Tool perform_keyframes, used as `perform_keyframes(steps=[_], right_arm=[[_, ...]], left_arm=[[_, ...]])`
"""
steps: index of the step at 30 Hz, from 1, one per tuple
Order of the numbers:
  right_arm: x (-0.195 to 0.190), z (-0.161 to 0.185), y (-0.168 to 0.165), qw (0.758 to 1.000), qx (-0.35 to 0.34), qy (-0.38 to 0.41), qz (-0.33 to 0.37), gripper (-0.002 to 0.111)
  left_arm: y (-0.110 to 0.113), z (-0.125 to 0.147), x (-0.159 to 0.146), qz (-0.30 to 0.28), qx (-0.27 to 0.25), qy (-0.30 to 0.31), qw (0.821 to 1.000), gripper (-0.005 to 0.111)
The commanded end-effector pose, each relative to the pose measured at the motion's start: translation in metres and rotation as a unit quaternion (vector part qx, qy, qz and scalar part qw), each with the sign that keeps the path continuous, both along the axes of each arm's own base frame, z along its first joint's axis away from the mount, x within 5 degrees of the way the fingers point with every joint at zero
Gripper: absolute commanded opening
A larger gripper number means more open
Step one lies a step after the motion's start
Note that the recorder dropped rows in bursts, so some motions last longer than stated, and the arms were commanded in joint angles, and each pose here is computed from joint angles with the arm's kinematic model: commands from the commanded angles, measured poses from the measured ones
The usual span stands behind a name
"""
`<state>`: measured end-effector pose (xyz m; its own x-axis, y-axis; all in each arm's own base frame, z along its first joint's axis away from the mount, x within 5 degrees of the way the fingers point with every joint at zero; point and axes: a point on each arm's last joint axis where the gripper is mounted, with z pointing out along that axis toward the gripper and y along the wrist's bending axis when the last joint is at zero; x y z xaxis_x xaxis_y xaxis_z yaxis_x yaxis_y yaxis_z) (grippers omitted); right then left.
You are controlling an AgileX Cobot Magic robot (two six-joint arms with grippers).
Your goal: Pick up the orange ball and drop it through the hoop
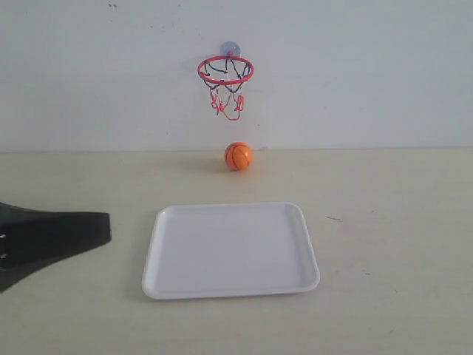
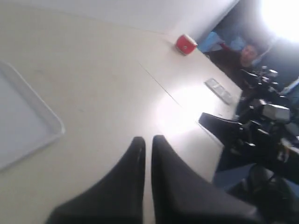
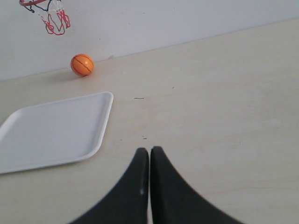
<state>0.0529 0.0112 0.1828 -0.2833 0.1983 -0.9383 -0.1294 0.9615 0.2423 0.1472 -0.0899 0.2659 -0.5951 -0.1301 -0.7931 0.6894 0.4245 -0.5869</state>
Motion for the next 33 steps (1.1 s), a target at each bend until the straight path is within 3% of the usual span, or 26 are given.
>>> perform_keyframes(steps=[1,5,8,11,15,18,20,21,23,26,28,30,33], right_arm=[[0.0,0.001,0.0,1.0,-0.002,-0.007,-0.001,0.0],[0.0,0.001,0.0,1.0,-0.002,-0.007,-0.001,0.0],[0.0,0.001,0.0,1.0,-0.002,-0.007,-0.001,0.0],[0.0,0.001,0.0,1.0,-0.002,-0.007,-0.001,0.0],[0.0,0.001,0.0,1.0,-0.002,-0.007,-0.001,0.0],[0.0,0.001,0.0,1.0,-0.002,-0.007,-0.001,0.0],[0.0,0.001,0.0,1.0,-0.002,-0.007,-0.001,0.0],[0.0,0.001,0.0,1.0,-0.002,-0.007,-0.001,0.0],[0.0,0.001,0.0,1.0,-0.002,-0.007,-0.001,0.0],[0.0,0.001,0.0,1.0,-0.002,-0.007,-0.001,0.0],[0.0,0.001,0.0,1.0,-0.002,-0.007,-0.001,0.0],[0.0,0.001,0.0,1.0,-0.002,-0.007,-0.001,0.0],[0.0,0.001,0.0,1.0,-0.001,-0.008,-0.001,0.0]], left_arm=[[0.008,0.026,-0.042,0.025,0.075,-0.158,0.984,0.004],[0.012,0.038,-0.081,0.021,0.118,-0.27,0.955,0.004],[0.014,0.036,-0.093,0.015,0.155,-0.304,0.94,0.004],[0.016,0.028,-0.094,0.001,0.201,-0.296,0.934,0.004],[0.017,0.021,-0.093,0.015,0.184,-0.228,0.956,0.004],[0.021,0.018,-0.086,0.082,0.144,-0.152,0.974,0.004],[0.031,0.014,-0.074,0.19,0.085,-0.067,0.976,0.004],[0.043,0.01,-0.068,0.28,0.048,-0.027,0.958,0.004],[0.059,-0.001,-0.07,0.376,0.036,0.019,0.926,0.004],[0.077,-0.013,-0.088,0.469,0.066,0.004,0.881,0.004],[0.082,-0.016,-0.099,0.487,0.072,-0.03,0.87,0.004],[0.082,-0.018,-0.108,0.486,0.059,-0.059,0.87,0.004],[0.083,-0.028,-0.106,0.488,0.082,-0.05,0.868,0.004]])
